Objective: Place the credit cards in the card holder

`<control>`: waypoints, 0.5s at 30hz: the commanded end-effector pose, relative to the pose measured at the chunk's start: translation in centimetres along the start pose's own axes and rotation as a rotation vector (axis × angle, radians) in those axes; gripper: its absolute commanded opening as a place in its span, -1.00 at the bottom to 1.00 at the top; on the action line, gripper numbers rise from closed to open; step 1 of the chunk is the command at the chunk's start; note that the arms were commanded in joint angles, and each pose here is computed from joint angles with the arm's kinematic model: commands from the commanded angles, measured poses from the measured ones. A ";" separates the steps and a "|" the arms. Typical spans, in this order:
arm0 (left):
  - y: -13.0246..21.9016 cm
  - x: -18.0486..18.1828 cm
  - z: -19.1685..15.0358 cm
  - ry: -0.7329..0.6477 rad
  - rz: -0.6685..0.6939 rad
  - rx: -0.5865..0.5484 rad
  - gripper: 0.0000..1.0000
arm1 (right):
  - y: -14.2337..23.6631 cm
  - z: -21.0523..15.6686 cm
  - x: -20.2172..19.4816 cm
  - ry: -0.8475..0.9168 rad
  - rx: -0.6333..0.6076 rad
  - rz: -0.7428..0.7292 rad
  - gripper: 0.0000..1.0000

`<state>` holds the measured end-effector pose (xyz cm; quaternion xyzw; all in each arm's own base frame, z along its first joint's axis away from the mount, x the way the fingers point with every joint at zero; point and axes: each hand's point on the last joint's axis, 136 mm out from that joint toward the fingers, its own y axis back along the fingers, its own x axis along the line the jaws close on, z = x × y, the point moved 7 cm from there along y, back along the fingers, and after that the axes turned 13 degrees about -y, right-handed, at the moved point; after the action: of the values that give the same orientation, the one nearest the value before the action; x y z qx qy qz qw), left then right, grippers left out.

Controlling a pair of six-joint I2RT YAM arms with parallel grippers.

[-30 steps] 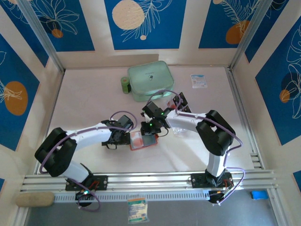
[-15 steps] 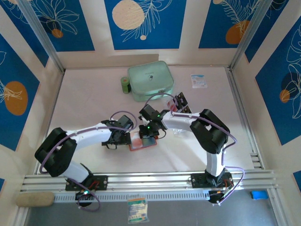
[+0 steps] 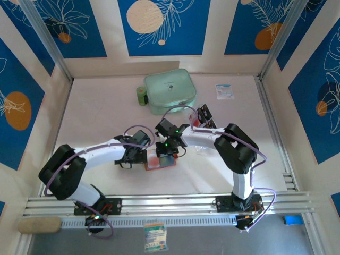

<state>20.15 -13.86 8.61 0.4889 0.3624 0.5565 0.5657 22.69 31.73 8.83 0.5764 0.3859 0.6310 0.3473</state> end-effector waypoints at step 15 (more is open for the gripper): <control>2.2 1.7 0.0 0.091 0.020 -0.048 0.99 | 1.6 -1.4 0.2 -0.003 -0.013 -0.032 -0.94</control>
<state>20.04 -13.29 10.62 0.4525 0.3659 0.5768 0.5733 22.26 31.46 9.28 0.5674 0.3905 0.6300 0.3587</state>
